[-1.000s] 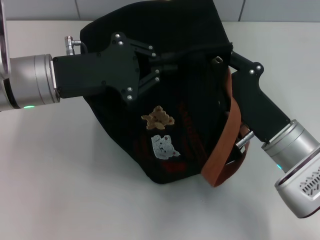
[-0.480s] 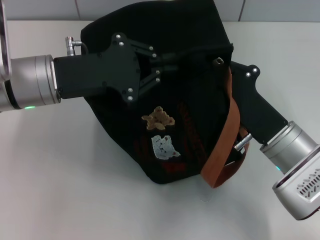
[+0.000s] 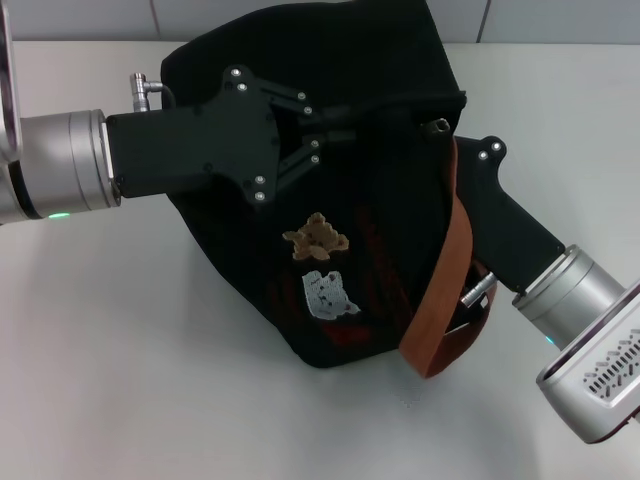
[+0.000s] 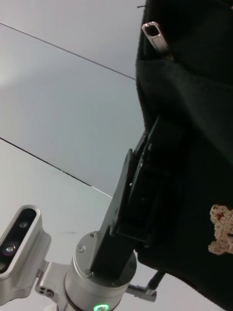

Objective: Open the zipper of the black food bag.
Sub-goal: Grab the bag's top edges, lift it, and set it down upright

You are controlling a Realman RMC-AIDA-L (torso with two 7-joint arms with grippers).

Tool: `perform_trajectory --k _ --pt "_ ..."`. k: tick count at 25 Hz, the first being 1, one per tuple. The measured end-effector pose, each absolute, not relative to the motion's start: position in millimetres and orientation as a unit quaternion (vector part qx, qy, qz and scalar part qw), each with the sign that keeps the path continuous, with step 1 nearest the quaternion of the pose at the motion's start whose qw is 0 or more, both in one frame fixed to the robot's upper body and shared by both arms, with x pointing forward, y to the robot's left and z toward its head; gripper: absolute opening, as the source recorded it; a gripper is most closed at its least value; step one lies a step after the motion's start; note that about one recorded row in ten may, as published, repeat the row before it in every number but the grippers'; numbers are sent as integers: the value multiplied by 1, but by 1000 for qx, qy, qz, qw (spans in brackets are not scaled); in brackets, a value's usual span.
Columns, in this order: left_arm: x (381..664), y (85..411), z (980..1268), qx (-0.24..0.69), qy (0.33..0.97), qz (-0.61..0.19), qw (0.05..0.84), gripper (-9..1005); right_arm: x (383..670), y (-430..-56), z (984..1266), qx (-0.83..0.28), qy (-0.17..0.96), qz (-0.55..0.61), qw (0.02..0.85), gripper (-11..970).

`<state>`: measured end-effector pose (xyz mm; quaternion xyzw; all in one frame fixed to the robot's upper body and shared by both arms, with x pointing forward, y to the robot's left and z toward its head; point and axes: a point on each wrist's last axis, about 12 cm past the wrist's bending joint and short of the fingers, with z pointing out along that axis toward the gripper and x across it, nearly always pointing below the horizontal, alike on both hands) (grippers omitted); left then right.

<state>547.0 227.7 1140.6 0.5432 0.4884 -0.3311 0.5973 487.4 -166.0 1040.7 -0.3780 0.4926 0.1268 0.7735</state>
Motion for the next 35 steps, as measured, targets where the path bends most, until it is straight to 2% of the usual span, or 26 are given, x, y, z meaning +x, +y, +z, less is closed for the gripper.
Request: perform_trajectory --k 35 --pt "537 246 1133 515 501 -320 617 93 481 -175 1030 -377 518 118 759 -3"
